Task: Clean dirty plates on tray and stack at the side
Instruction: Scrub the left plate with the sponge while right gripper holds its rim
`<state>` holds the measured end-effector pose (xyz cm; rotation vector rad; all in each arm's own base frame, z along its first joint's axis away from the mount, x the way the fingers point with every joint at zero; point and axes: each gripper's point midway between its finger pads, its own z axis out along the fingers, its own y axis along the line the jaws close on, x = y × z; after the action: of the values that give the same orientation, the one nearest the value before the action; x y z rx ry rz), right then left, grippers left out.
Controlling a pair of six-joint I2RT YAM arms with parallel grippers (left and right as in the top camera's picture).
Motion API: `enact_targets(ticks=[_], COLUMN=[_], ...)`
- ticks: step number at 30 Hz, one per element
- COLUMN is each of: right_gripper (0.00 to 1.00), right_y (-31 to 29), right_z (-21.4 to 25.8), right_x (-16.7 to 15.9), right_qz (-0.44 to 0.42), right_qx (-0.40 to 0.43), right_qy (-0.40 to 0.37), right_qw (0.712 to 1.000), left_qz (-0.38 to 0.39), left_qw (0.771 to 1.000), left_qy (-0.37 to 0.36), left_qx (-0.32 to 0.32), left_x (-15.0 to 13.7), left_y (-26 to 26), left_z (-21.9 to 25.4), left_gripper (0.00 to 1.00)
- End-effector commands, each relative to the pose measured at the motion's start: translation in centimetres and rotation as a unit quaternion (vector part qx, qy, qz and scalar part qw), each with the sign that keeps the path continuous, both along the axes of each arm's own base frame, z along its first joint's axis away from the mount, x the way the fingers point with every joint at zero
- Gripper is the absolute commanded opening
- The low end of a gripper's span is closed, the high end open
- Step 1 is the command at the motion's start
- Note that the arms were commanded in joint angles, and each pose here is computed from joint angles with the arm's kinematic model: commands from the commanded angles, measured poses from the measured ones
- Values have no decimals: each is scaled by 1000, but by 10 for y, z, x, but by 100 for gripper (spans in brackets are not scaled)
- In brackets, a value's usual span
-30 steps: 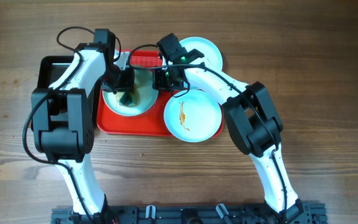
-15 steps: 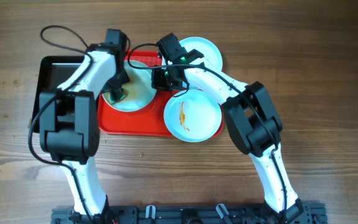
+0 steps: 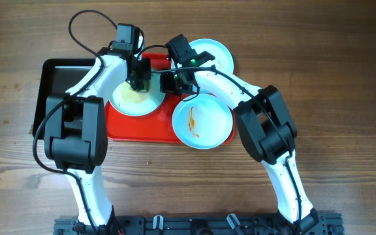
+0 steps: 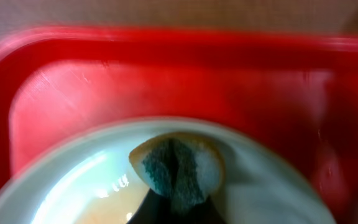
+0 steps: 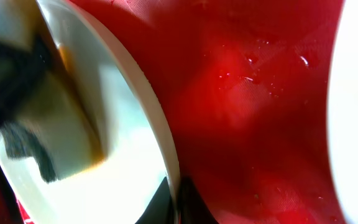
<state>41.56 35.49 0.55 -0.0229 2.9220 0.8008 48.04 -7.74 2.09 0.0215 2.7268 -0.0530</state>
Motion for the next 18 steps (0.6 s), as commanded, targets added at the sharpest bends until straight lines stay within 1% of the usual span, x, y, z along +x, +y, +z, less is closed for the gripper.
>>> enact_targets(ticks=[1, 3, 4, 5, 7, 9, 10, 11, 13, 15, 17, 18], right_gripper=[4, 4, 4, 4, 4, 4, 4, 4, 4, 4, 4, 4], right_y=[3, 3, 3, 3, 3, 3, 3, 3, 3, 4, 4, 4], right_z=[-12, -12, -12, -12, -12, -12, -12, -12, -12, -11, -11, -11], right_x=[-5, -5, -4, -4, -4, -3, -3, -3, -4, -5, -5, -5], right_qz=[5, 5, 5, 5, 5, 5, 5, 5, 6, 7, 7, 7], right_qx=[0, 0, 1, 1, 2, 2, 2, 2, 2, 5, 5, 5], right_qy=[14, 14, 14, 13, 12, 11, 11, 11, 14, 16, 16, 16], right_qw=[1000, 1000, 1000, 1000, 1000, 1000, 1000, 1000, 1000, 1000, 1000, 1000], left_qz=[202, 258, 269, 268, 247, 183, 138, 109, 37, -14, -19, -19], left_qw=[972, 953, 949, 950, 957, 974, 980, 982, 979, 972, 973, 977], left_qy=[-42, -43, -25, -5, 37, 96, 132, 151, 193, 206, 193, 170], left_qx=[115, 152, 161, 163, 145, 95, 55, 28, -50, -110, -123, -127], left_x=[3, -9, -19, -29, -42, -56, -66, -72, -87, -93, -87, -75], left_y=[62, 82, 85, 85, 75, 51, 32, 20, -12, -36, -40, -41], left_z=[3, 6, 4, 0, -9, -20, -26, -28, -28, -24, -22, -21], left_gripper=[4, 4, 4, 4, 4, 4, 4, 4, 4, 4, 4, 4])
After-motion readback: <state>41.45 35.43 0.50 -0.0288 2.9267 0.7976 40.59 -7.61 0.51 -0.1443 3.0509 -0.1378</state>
